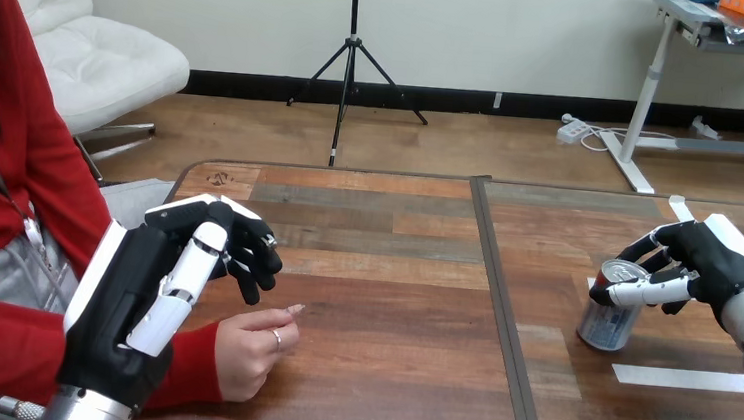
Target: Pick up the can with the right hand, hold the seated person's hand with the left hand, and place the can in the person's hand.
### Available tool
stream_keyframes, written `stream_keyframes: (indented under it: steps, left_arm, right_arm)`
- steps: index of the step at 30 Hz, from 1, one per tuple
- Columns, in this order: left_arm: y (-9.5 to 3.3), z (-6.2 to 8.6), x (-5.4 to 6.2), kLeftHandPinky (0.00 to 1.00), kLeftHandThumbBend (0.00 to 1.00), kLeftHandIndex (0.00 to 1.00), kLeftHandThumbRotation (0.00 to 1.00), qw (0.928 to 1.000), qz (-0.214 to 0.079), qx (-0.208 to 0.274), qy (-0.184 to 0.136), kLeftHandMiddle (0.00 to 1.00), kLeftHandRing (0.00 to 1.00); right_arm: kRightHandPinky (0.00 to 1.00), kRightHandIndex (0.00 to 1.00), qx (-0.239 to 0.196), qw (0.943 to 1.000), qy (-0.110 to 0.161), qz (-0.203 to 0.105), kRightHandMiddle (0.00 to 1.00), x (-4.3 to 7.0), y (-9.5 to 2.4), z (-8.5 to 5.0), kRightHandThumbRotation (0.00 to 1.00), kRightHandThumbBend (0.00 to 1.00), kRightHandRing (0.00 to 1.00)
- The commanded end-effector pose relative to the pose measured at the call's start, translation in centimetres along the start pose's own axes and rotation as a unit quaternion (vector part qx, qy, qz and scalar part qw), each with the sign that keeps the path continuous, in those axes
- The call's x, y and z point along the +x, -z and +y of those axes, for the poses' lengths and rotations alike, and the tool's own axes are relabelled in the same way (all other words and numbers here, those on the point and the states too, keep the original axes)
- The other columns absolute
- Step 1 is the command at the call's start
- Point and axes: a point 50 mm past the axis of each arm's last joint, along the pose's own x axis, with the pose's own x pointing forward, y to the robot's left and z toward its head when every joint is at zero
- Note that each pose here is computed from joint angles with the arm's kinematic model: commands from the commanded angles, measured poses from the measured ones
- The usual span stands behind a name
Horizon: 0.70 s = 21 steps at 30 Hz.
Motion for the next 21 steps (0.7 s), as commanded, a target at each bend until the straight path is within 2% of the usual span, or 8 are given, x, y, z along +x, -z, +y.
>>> stream_keyframes:
  steps: [1,21]
  left_arm:
    - [-1.3,0.42,1.11,0.29,0.12,0.43,0.78,0.9993,-0.034,0.014,-0.004,0.44,0.39]
    - [-1.29,0.5,1.16,0.29,0.14,0.43,0.78,0.9992,-0.038,0.012,-0.003,0.44,0.39]
  right_arm:
    - [0.38,0.51,-0.006,0.9989,0.036,-0.03,0.47,0.26,-1.74,-1.84,0.0,0.69,0.41]
    - [0.37,0.5,-0.021,0.9987,0.036,-0.031,0.46,0.28,-1.87,-1.88,0.0,0.74,0.4]
